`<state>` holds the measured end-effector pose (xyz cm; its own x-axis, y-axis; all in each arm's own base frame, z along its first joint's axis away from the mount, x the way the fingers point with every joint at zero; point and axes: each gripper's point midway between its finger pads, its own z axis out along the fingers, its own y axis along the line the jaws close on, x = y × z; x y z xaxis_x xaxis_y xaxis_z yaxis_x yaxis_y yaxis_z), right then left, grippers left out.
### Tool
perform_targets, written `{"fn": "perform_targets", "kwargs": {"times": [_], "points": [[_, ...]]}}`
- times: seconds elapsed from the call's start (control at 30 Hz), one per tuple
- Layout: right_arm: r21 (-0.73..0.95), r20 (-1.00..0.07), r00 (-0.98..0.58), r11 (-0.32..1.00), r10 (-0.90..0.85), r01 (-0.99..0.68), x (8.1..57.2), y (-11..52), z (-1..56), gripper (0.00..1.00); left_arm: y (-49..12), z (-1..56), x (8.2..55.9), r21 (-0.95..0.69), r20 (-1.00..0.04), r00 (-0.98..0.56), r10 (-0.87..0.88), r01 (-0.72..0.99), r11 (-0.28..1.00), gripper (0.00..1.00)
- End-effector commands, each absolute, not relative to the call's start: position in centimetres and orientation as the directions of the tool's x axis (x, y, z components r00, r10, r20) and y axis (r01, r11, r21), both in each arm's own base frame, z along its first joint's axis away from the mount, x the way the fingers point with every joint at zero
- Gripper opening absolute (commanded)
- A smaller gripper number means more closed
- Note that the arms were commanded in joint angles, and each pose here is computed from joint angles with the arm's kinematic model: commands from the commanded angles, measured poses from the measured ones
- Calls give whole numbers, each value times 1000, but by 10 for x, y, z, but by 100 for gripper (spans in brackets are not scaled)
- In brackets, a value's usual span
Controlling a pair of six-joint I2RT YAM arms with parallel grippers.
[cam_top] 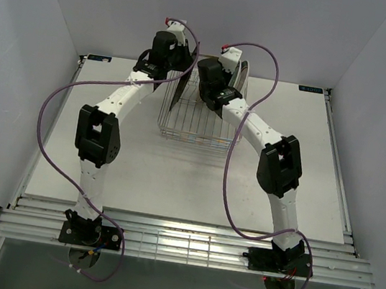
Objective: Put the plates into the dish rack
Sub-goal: Insert the plate into the dish rack.
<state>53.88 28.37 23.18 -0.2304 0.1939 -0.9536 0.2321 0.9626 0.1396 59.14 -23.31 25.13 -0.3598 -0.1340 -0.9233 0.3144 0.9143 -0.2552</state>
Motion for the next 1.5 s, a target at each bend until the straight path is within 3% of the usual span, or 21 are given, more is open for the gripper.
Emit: {"fn": "perform_targets", "kwargs": {"times": [0.0,0.67,1.13,1.47], "points": [[325,-936,-60,915,348,239,554,283,279,8,-215,240,579,-263,-894,-430,-124,279,924,25],[294,-947,-55,925,315,240,573,294,255,8,-215,242,578,-326,-877,-447,-174,289,900,23],[187,-982,37,938,185,293,559,305,284,8,-215,241,577,-333,-875,-448,-181,289,898,22],[156,-988,38,940,151,302,565,312,274,8,-214,241,577,-341,-873,-450,-189,287,895,22]]}}
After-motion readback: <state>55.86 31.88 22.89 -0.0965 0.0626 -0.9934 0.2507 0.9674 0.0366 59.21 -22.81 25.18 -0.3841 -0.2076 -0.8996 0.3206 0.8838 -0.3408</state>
